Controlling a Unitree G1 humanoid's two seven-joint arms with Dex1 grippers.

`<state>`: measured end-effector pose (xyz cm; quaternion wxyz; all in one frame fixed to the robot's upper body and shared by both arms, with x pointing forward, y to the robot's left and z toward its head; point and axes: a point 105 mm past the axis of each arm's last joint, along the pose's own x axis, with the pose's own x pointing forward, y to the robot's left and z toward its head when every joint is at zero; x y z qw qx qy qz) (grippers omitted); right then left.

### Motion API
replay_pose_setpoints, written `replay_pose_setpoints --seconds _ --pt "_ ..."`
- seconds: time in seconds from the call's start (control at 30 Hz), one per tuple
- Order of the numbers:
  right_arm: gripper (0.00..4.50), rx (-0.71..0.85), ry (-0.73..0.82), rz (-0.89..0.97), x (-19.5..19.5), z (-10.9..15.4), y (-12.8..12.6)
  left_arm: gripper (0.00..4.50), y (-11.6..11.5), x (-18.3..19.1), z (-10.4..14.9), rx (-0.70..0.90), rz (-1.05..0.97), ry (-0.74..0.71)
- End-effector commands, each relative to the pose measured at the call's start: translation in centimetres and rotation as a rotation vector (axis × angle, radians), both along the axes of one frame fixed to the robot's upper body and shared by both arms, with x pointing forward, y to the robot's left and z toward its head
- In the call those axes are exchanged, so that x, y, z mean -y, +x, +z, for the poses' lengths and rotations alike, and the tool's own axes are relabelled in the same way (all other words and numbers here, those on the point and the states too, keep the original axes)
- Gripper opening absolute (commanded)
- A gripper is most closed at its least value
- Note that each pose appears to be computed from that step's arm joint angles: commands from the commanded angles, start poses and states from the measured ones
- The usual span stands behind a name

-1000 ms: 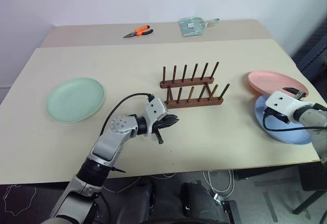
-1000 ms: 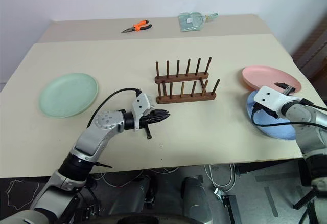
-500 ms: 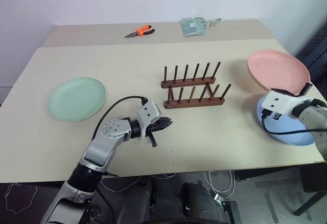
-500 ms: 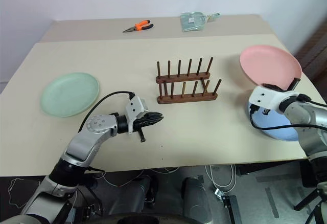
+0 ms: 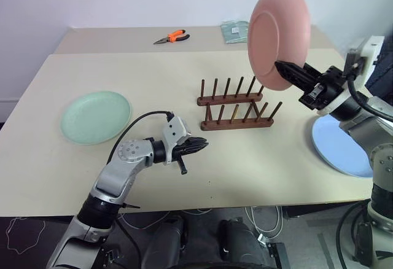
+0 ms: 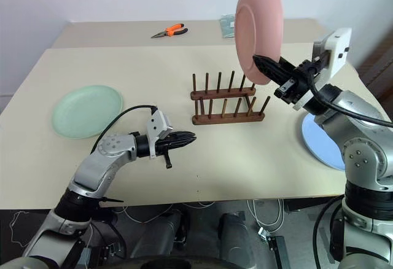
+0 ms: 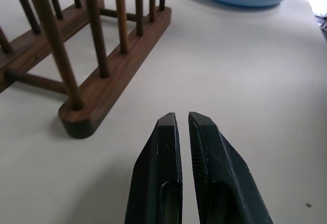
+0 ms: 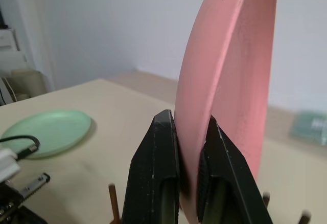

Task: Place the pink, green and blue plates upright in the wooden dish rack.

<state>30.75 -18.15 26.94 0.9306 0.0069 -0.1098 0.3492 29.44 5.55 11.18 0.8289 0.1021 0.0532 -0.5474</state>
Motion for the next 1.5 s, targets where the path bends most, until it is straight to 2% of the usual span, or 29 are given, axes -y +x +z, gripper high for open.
replay_pose_setpoints --seconds 0.03,0.13,0.23,0.4,0.5,0.57,0.63,0.7,0.8,0.83,0.87,0.9,0.97,1.03,1.13,1.17,1.23,1.3,1.43,1.5 --pt "0.06 0.02 0.013 -0.041 0.8 0.4 0.3 0.33 -0.3 -0.4 0.9 0.035 0.005 -0.007" --pt "0.06 -0.004 0.035 -0.071 1.5 -0.2 0.7 0.33 -0.4 -0.5 0.7 0.032 0.009 -0.004" --pt "0.06 -0.076 0.045 -0.073 1.8 -1.9 1.0 0.33 -0.5 -0.4 0.6 0.029 0.009 -0.001" --pt "0.06 -0.139 0.166 -0.083 2.5 -2.8 1.5 0.33 -0.3 -0.3 0.7 0.032 0.008 0.0" --pt "1.24 -0.139 0.178 -0.124 3.2 -2.9 2.1 0.33 -0.2 -0.4 0.7 0.033 0.011 0.002" --pt "2.25 -0.108 0.141 -0.172 3.5 -2.6 2.4 0.33 -0.2 -0.5 0.7 0.037 0.011 0.006" --pt "3.22 -0.038 0.069 -0.243 4.1 -2.0 2.6 0.88 -0.2 -0.6 0.8 0.002 0.015 -0.019" --pt "3.29 0.033 0.002 -0.296 4.6 -1.2 2.4 1.72 -0.1 -1.0 1.1 -0.012 0.031 -0.041" --pt "3.29 0.119 -0.064 -0.387 6.2 0.5 2.2 3.32 1.2 -2.4 2.0 0.03 0.124 -0.055" --pt "3.29 0.135 -0.074 -0.396 6.6 1.1 1.9 3.84 1.8 -3.3 2.6 0.06 0.177 -0.065" --pt "3.53 0.159 -0.083 -0.389 6.9 1.8 1.5 4.35 3.0 -4.7 3.1 0.101 0.272 -0.057" --pt "3.85 0.18 -0.09 -0.383 7.0 2.5 1.2 4.5 4.1 -6.2 3.6 0.13 0.369 -0.046" --pt "4.45 0.232 -0.138 -0.348 6.1 3.7 0.4 4.5 6.1 -9.2 4.8 0.19 0.562 -0.04" --pt "4.45 0.276 -0.259 -0.244 3.2 4.0 -0.3 4.5 7.8 -13.2 6.4 0.233 0.804 -0.069" --pt "4.45 0.27 -0.366 -0.087 -0.6 3.0 -1.2 4.5 8.6 -18.0 8.0 0.265 1.076 -0.123" --pt "4.45 0.254 -0.41 -0.013 -2.3 2.0 -1.5 4.5 8.6 -20.1 8.4 0.284 1.189 -0.121" --pt "4.45 0.203 -0.512 0.152 -6.4 -1.5 -2.1 4.5 7.6 -25.7 7.9 0.274 1.487 -0.005" --pt "4.45 0.154 -0.517 0.243 -9.1 -4.6 -2.5 4.5 5.8 -29.1 8.0 0.241 1.676 -0.044" --pt "4.45 0.108 -0.499 0.291 -10.8 -7.0 -2.4 4.5 3.5 -30.4 6.5 0.086 1.771 -0.213" --pt "4.45 0.099 -0.497 0.3 -11.1 -7.6 -2.2 4.5 2.4 -30.4 4.7 -0.066 1.801 -0.367"
